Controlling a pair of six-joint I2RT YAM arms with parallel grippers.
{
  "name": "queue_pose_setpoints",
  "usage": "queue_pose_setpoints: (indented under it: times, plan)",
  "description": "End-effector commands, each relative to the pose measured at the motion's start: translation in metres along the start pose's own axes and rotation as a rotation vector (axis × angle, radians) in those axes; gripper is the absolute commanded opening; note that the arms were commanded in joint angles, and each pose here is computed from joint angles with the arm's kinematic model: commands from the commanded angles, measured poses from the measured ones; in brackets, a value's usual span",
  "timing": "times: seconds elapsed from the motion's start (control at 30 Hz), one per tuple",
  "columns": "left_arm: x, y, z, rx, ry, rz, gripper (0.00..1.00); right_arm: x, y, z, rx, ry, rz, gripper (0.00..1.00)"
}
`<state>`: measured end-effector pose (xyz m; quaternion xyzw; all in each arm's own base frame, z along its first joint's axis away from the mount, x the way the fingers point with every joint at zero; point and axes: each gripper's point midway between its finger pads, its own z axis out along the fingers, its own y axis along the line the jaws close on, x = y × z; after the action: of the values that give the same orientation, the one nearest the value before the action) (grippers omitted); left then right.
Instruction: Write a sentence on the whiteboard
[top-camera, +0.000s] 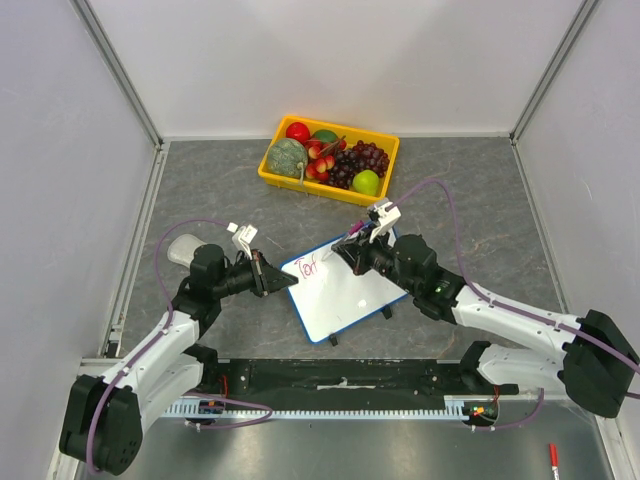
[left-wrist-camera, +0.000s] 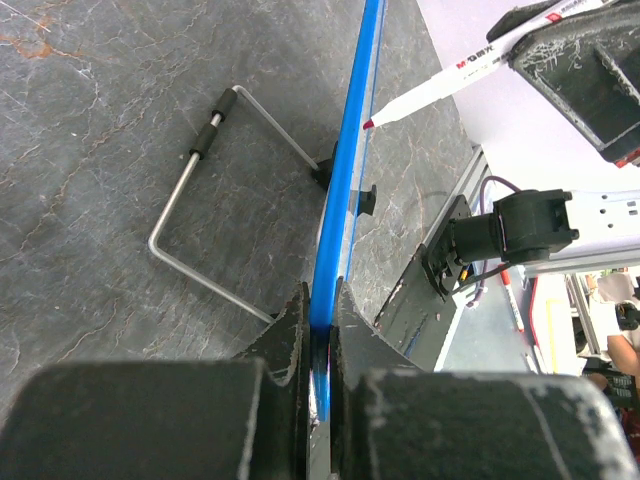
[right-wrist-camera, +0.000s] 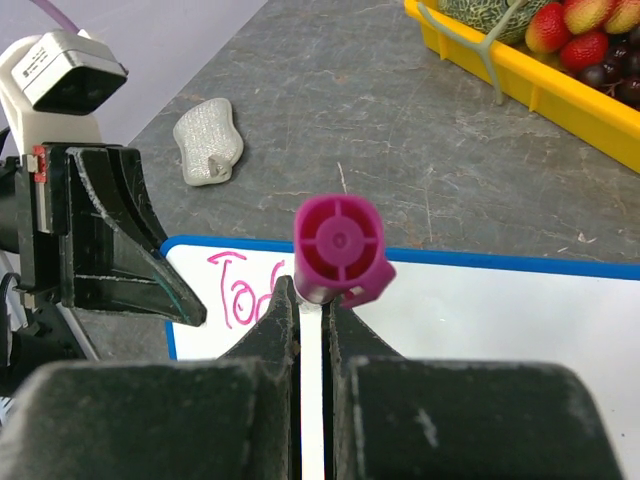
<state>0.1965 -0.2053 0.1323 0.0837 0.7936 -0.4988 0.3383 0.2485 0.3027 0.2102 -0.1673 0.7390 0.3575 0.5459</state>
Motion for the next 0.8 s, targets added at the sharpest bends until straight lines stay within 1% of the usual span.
queue_pose_setpoints:
  times: [0.0,0.13,0.3,0.47,0.5,0.77]
  plan:
    - [0.016,0.027,0.000,-0.112,0.048,0.040,0.02,-0.027,-0.001,0.003,0.019,-0.061,-0.007,0.00]
    - [0.017,0.027,0.000,-0.112,0.048,0.039,0.02,-0.018,-0.001,0.008,0.012,-0.036,-0.005,0.00]
    - [0.017,0.027,0.000,-0.113,0.050,0.040,0.02,-0.013,0.008,0.012,-0.045,-0.017,0.009,0.00]
    - [0.017,0.027,0.000,-0.113,0.053,0.040,0.02,-0.004,0.008,0.011,-0.055,0.009,0.006,0.00]
    - [0.017,0.027,0.000,-0.115,0.052,0.040,0.02,0.000,0.012,0.009,-0.078,0.025,0.004,0.00]
    - [0.020,0.027,0.001,-0.113,0.062,0.037,0.02,0.021,0.002,-0.001,-0.057,0.064,0.005,0.00]
